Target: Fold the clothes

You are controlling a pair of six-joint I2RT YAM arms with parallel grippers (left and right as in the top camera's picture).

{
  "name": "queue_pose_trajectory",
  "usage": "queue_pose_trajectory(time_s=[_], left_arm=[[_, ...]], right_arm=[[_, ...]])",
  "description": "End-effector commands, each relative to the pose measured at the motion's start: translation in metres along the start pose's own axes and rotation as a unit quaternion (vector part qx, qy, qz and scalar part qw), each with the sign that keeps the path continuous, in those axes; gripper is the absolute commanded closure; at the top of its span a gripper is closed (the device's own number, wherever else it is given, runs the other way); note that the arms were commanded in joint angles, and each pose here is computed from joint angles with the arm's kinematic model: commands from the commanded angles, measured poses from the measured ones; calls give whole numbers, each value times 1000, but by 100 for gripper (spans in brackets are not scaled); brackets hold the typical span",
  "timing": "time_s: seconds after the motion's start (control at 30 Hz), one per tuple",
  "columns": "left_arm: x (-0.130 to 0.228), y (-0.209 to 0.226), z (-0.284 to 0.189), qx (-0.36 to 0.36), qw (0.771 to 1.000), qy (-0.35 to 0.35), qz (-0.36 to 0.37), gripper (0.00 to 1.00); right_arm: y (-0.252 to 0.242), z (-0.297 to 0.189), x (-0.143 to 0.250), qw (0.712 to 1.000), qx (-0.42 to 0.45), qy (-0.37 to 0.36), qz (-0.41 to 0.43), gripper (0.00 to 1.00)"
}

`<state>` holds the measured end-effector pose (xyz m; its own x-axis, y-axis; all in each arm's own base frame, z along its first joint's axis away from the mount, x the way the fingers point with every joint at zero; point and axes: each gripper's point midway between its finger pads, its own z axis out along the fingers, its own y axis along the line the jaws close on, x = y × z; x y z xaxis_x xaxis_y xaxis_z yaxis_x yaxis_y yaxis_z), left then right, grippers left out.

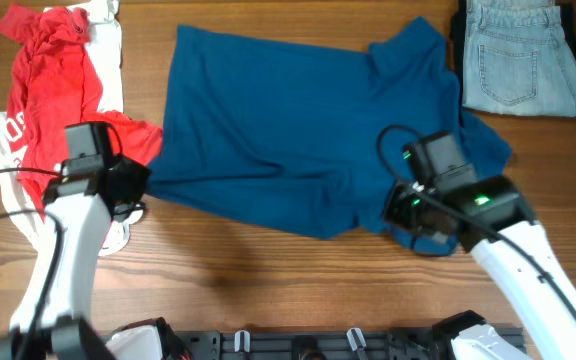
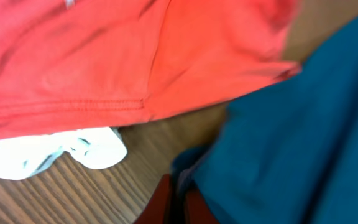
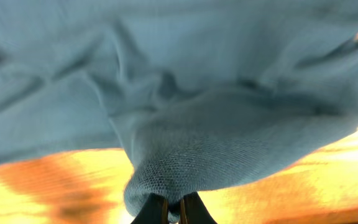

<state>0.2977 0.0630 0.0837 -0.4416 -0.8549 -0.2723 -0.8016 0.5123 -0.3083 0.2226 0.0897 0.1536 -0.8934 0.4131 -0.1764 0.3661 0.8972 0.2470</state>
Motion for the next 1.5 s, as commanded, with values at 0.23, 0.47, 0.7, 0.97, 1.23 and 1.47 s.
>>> queue_pose_trajectory(time_s=[0.23,0.47,0.7,0.97,1.23,1.47], left_arm=[[-42,3,-80,65,991,-118,-17,96],[-43,2,-102,71,989,-131,-2,96],[-46,0,-125,62,989,-132,25,96],[-46,0,-129,51,990,-123,36,96],[-44,-15,-90,33,995,-82,54,96],[-25,-71,-34,47,989,-59,126,96]], right_arm=[[-37,-88,-63,994,23,-106,14,96],[-61,-117,-49,992,38,-109,42,96],[-67,-140,-28,993,37,-100,53,96],[-59,-128,-29,997,32,-59,32,96],[-60,-79,-60,997,77,8,14,96],[-66,-43,-93,993,116,19,18,96]])
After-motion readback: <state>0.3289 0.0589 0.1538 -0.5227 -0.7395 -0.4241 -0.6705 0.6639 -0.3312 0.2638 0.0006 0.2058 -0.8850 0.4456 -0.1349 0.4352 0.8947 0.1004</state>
